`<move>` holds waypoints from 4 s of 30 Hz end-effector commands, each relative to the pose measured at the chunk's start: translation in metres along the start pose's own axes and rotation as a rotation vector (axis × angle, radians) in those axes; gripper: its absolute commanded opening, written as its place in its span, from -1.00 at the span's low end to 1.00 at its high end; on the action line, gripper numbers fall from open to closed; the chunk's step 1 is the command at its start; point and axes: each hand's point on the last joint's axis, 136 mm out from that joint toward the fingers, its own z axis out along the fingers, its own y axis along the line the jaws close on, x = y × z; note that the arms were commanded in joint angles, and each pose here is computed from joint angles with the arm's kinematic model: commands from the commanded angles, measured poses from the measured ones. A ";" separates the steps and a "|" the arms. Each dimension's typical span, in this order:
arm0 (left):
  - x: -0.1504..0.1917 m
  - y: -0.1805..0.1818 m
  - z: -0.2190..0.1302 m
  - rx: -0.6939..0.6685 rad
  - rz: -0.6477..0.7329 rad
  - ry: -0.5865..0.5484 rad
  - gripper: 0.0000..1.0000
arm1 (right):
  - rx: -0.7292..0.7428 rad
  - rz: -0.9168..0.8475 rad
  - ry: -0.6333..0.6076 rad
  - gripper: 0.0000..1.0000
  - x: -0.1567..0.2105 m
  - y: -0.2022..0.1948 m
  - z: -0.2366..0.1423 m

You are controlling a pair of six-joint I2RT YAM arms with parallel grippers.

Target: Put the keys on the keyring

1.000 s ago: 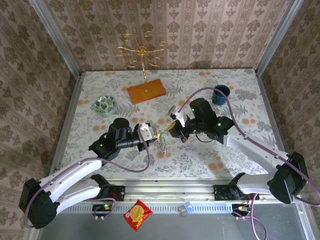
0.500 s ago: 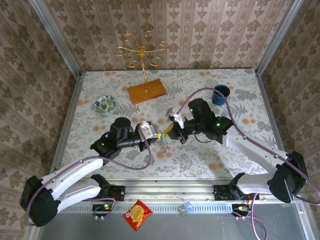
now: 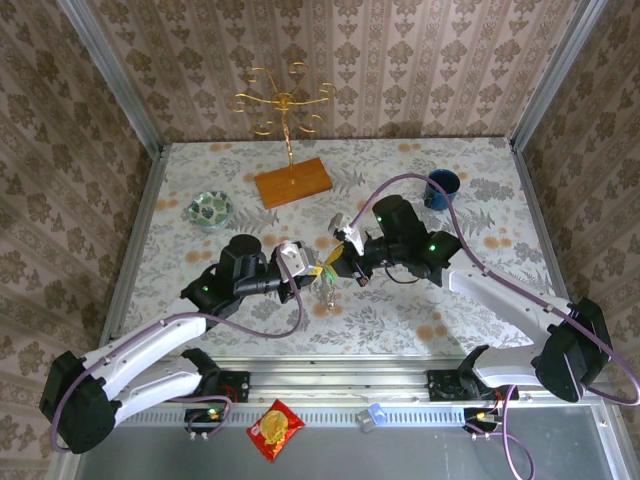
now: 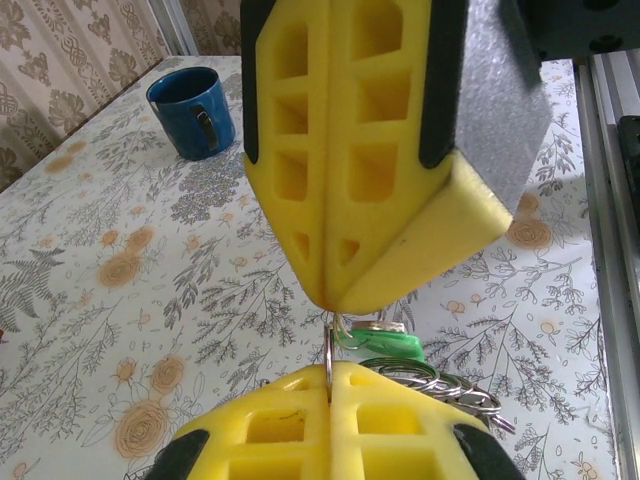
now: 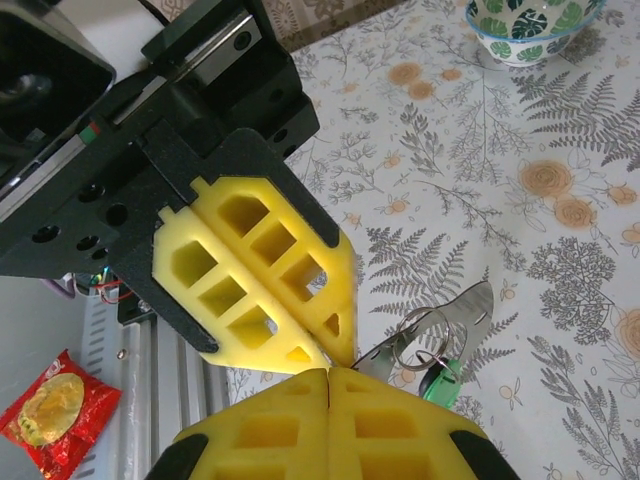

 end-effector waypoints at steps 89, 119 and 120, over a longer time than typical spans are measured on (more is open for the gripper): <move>-0.024 0.006 0.002 -0.070 -0.197 -0.099 -1.00 | 0.117 0.087 0.006 -1.00 -0.003 -0.033 0.000; -0.019 0.019 0.000 -0.153 -0.182 -0.079 -1.00 | 0.507 0.860 0.286 -1.00 0.161 -0.099 0.019; -0.018 0.019 0.001 -0.151 -0.181 -0.077 -1.00 | 0.513 0.873 0.289 -1.00 0.163 -0.102 0.020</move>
